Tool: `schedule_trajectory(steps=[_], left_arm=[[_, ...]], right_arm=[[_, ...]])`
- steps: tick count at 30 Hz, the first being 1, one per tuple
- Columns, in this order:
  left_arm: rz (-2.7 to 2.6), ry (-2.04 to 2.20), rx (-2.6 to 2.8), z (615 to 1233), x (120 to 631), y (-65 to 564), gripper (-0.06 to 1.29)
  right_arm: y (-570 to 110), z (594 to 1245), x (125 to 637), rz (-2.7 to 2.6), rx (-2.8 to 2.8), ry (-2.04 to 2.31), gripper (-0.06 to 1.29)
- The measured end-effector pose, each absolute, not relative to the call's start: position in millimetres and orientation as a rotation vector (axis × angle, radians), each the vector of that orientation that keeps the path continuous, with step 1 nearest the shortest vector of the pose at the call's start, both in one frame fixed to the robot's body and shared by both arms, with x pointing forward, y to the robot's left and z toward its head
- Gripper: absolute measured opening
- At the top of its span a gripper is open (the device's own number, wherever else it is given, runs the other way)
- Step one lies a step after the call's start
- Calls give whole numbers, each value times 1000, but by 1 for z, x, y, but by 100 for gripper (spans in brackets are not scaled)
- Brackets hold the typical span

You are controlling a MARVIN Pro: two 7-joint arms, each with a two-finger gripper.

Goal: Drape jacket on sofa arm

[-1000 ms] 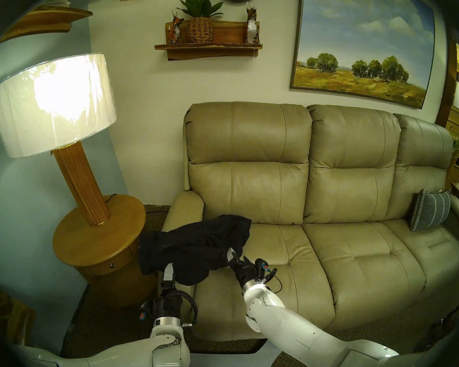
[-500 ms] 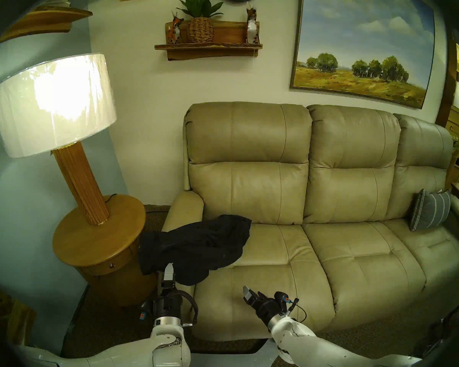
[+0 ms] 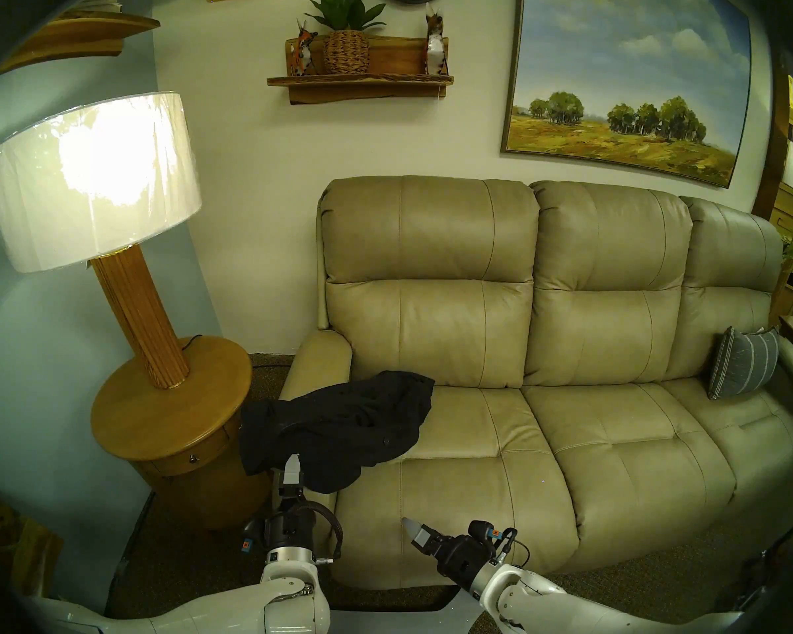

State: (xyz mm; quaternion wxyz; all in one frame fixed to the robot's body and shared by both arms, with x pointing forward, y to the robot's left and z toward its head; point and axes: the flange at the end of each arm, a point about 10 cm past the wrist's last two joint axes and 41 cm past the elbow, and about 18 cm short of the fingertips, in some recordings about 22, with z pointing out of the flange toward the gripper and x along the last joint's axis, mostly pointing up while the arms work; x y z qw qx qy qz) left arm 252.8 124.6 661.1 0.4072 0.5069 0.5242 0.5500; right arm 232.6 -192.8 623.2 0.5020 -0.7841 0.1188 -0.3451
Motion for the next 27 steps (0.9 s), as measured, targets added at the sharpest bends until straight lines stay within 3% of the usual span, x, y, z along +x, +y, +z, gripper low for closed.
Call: schedule_trajectory(steps=[11,27], left_arm=[[1389,1342,1253,667,266,131,125],[1189,1496,1152,689,342,156,125]], right_arm=[[-199,641,219,-625,-1729,310,123],[-217,630,211,-512,-1587,344,123]])
